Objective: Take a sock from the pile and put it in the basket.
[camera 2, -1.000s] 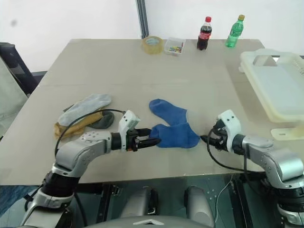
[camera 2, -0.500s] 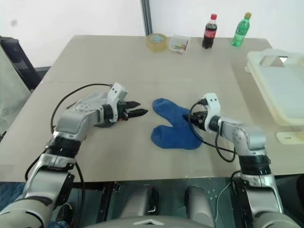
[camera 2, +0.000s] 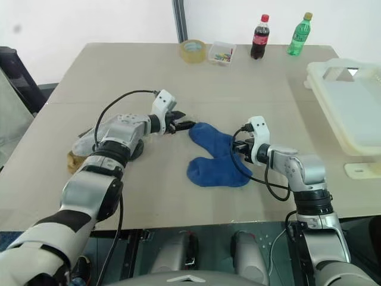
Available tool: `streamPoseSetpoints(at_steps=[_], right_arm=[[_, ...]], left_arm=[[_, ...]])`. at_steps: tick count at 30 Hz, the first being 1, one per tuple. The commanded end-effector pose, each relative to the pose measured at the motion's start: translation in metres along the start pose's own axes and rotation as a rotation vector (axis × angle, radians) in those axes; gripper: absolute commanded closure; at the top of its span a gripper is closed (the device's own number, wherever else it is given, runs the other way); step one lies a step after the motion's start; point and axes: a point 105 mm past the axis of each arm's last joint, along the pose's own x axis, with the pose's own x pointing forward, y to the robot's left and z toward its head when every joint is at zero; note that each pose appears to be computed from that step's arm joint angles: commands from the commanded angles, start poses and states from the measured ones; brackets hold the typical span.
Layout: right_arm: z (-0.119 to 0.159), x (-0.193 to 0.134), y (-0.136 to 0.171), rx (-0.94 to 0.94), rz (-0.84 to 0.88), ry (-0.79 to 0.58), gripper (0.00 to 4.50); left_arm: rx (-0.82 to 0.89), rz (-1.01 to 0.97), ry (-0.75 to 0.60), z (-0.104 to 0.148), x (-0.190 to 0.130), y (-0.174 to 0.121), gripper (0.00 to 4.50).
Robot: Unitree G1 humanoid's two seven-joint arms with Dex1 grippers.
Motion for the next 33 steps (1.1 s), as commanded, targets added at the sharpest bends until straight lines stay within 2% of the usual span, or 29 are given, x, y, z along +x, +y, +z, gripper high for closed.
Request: streamPoseSetpoints(at_steps=[1,6,10,14,17,21,22,27,33], right_arm=[[0.005,-0.001,0.000,-0.038,-0.003,-0.015,4.47],[0.004,0.001,-0.002,-0.057,-0.010,-0.013,4.47],[0.004,0.001,-0.002,-0.071,-0.007,-0.015,4.47],[0.004,0.001,-0.003,-0.076,-0.009,-0.014,4.47],[0.005,0.000,-0.004,-0.081,-0.012,-0.015,4.50],[0.005,0.000,-0.004,-0.085,-0.013,-0.017,4.50],[0.005,0.000,-0.004,-0.086,-0.014,-0.017,4.50],[0.010,0.001,-0.003,-0.103,-0.019,-0.045,4.50],[0.046,0.004,-0.001,-0.151,-0.063,-0.176,4.50]], left_arm=[[-0.022,-0.055,-0.080,0.025,0.002,-0.005,1.28],[-0.112,-0.167,-0.058,0.023,0.005,-0.020,1.28],[-0.008,-0.111,0.082,-0.005,0.006,-0.015,1.28],[0.073,-0.086,0.159,-0.021,0.005,-0.011,1.28],[0.117,-0.080,0.189,-0.027,0.004,-0.010,2.17],[0.148,-0.063,0.203,-0.032,0.003,-0.008,4.01],[0.147,-0.055,0.198,-0.032,0.003,-0.007,4.34],[0.049,-0.048,0.100,-0.021,0.005,-0.009,4.34],[-0.095,-0.115,-0.033,-0.005,-0.004,-0.022,4.34]])
